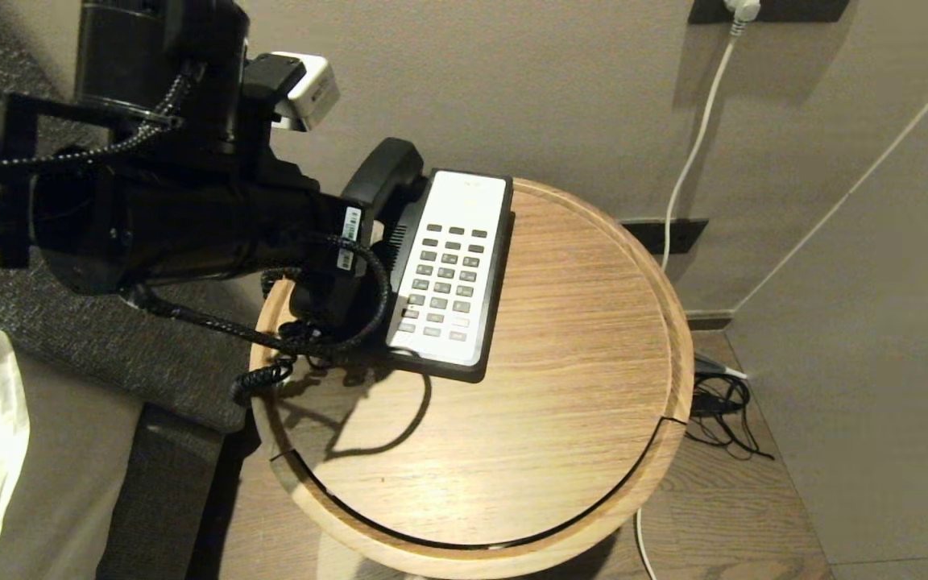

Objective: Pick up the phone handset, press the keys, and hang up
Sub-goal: Put the handset back

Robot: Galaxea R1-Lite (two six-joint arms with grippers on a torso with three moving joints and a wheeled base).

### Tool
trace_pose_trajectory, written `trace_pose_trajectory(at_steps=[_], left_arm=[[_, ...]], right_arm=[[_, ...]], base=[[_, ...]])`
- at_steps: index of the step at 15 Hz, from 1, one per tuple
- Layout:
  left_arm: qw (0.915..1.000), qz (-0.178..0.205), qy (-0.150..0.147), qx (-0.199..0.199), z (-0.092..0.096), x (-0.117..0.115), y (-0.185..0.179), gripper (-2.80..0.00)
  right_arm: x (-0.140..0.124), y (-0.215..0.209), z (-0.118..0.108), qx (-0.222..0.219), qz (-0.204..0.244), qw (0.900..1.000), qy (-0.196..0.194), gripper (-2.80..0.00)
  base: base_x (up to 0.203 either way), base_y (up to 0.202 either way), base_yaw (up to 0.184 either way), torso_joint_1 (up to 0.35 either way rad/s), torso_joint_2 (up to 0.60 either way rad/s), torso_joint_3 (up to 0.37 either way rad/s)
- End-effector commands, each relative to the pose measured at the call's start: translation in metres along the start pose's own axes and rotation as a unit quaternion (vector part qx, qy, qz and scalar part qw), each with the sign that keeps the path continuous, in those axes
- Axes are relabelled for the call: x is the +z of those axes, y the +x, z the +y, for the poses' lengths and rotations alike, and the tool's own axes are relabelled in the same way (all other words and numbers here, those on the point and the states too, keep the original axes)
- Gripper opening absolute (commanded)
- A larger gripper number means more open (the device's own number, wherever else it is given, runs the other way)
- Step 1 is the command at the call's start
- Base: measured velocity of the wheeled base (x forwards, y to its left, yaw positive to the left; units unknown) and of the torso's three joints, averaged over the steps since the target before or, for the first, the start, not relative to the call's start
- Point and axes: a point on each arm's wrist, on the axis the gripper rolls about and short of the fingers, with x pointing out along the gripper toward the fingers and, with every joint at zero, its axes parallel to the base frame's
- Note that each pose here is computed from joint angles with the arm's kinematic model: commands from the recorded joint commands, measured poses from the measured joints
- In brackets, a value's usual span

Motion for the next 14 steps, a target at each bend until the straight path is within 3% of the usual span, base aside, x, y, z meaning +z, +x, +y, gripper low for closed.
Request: trace_pose_trajectory(at_steps=[1, 7, 14], left_arm=[[0.9999, 0.006, 0.002, 0.008, 0.000, -0.002, 0.002, -2.80], [0.9999, -0.006, -0.004, 0.007, -0.001, 0.006, 0.000, -2.80], [1.0000, 0.007, 0.002, -0.004, -0.011, 0.001, 0.005, -2.80]], right_arm=[[0.000, 0.002, -0.001, -0.004, 0.004, 1.000, 0.003, -2.80], [-0.003, 0.007, -0.006, -0.008, 0.009, 1.000, -0.006, -2.80], [-0.004, 0.009, -0.008, -0.009, 0.010, 1.000, -0.009, -2.80]], base=[[0.000, 0.000, 0.000, 0.000, 0.00, 0.000], [0.000, 0.000, 0.000, 0.000, 0.00, 0.000], [0.000, 0.000, 0.000, 0.000, 0.00, 0.000]])
